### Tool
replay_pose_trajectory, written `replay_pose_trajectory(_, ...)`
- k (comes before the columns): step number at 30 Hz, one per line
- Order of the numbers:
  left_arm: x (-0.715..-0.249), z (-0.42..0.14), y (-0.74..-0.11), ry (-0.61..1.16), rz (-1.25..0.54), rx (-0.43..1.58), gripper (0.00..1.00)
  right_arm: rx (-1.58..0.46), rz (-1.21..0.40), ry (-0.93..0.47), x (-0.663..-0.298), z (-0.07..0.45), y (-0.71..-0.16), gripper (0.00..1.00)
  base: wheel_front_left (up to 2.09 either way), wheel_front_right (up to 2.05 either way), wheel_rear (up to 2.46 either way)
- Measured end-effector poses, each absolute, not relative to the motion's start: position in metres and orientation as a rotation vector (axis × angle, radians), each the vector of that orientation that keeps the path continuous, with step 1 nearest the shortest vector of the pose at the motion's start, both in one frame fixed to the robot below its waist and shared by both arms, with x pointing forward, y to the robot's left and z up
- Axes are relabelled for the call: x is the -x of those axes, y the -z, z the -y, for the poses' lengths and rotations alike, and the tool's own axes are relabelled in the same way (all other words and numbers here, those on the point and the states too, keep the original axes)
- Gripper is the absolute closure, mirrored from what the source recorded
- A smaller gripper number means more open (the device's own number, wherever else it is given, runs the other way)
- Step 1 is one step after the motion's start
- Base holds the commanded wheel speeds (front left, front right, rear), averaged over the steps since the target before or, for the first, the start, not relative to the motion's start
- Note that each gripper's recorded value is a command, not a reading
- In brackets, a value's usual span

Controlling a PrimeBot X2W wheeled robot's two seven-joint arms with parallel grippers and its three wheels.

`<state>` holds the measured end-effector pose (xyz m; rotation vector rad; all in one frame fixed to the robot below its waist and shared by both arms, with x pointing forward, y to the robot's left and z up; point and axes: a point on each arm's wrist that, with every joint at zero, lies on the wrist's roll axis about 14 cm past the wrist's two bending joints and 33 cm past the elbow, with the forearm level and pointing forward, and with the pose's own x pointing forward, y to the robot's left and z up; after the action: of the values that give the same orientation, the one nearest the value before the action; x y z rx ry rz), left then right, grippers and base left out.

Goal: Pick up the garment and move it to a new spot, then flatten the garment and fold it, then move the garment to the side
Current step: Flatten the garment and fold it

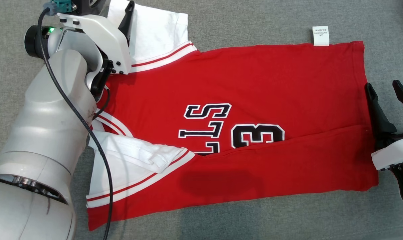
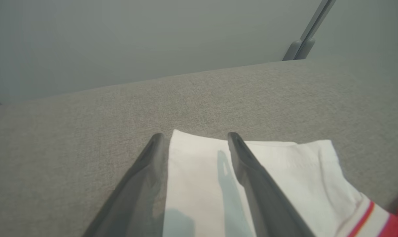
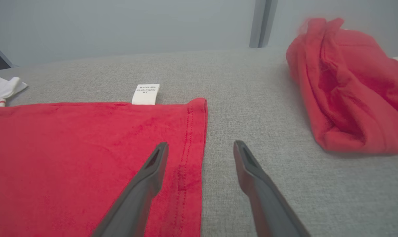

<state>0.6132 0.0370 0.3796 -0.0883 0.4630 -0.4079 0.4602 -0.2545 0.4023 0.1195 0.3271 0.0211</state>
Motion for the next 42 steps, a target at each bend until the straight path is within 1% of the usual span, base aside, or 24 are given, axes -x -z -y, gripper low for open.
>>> replay_pose_trajectory(10,-0.622,-0.042,-0.365,0.385,-0.502,0.053,0.00,-0.113,-0.329,-0.012,-0.460,0.258,-0.400,0.00,0.00,0.00,0.00)
replay_pose_trajectory(13,-0.619,-0.041,-0.356,0.388,-0.546,0.031,0.00,-0.112,-0.333,-0.006,-0.459,0.260,-0.399,0.00,0.00,0.00,0.00)
replay_pose_trajectory(14,-0.619,-0.040,-0.354,0.390,-0.556,0.028,0.03,-0.111,-0.334,-0.005,-0.459,0.260,-0.399,0.00,0.00,0.00,0.00)
replay_pose_trajectory(15,-0.620,-0.040,-0.354,0.391,-0.555,0.027,0.13,-0.108,-0.336,-0.004,-0.458,0.261,-0.398,0.00,0.00,0.00,0.00)
replay_pose_trajectory(16,-0.621,-0.039,-0.355,0.393,-0.554,0.023,0.37,-0.104,-0.338,-0.005,-0.458,0.261,-0.397,0.00,0.00,0.00,0.00)
replay_pose_trajectory(17,-0.622,-0.039,-0.356,0.394,-0.555,0.020,0.54,-0.104,-0.339,-0.004,-0.458,0.261,-0.397,0.00,0.00,0.00,0.00)
replay_pose_trajectory(18,-0.623,-0.039,-0.356,0.395,-0.553,0.018,0.85,-0.105,-0.339,-0.004,-0.458,0.261,-0.397,0.00,0.00,0.00,0.00)
replay_pose_trajectory(19,-0.623,-0.038,-0.356,0.396,-0.552,0.017,1.00,-0.106,-0.339,-0.003,-0.458,0.261,-0.397,0.00,0.00,0.00,0.00)
replay_pose_trajectory(30,-0.623,-0.040,-0.356,0.410,-0.553,0.029,1.00,-0.110,-0.336,-0.015,-0.463,0.256,-0.395,0.00,0.00,0.00,0.00)
replay_pose_trajectory(37,-0.632,-0.044,-0.362,0.407,-0.562,0.067,1.00,-0.140,-0.284,-0.064,-0.501,0.249,-0.412,0.00,0.00,0.00,0.00)
replay_pose_trajectory(42,-0.637,-0.038,-0.372,0.431,-0.543,0.093,1.00,-0.174,-0.306,-0.097,-0.523,0.242,-0.413,0.00,0.00,0.00,0.00)
